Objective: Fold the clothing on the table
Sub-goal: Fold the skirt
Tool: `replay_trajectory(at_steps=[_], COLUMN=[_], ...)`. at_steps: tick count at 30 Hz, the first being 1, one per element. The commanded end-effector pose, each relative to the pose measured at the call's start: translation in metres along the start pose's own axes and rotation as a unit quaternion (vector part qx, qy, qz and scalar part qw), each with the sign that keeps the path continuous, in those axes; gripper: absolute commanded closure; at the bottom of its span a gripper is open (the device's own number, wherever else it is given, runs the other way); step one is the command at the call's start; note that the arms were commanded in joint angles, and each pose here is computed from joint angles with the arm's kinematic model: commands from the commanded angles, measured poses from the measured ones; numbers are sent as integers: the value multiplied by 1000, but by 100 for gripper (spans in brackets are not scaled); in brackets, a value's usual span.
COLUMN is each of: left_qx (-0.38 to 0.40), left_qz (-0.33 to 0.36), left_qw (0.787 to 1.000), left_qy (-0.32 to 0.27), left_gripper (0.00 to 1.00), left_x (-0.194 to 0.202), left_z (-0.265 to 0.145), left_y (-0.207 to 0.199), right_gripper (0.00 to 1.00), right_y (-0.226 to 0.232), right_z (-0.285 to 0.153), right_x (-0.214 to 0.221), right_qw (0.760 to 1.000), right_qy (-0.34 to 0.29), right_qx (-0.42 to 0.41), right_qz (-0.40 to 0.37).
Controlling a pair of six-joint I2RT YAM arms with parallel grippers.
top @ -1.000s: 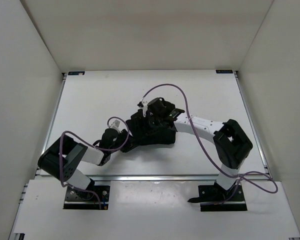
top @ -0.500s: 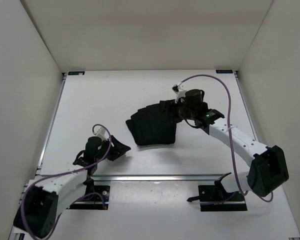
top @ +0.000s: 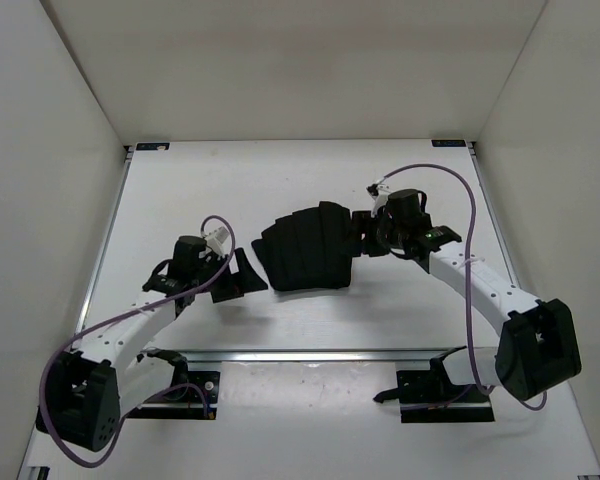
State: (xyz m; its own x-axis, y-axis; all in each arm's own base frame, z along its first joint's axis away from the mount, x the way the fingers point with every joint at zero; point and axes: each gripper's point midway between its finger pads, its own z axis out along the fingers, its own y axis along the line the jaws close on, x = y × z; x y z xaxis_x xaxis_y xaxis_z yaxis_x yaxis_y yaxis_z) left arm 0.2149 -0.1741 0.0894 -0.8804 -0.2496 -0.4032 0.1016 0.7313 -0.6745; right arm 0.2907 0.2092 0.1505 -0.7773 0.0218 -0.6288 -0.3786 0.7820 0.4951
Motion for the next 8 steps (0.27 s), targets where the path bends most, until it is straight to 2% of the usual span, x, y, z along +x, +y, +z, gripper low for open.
replay_trajectory(at_steps=[1,5,8], left_qx=[11,31,15], left_qz=[20,9,-5], left_qw=[999,999,1000], left_qy=[25,10,12], left_gripper=[1,1,1], left_x=[17,14,16], left_z=[-1,-4,-2], left_y=[-5,-4,5], right_gripper=[46,45,45], right_y=[7,1,-1], right_z=[-7,-3,-2], right_x=[-6,3,6], right_qw=[1000,1000,1000], right_qy=[-22,-10,-5], right_qx=[-12,-8,-7], right_qz=[-12,-11,-9])
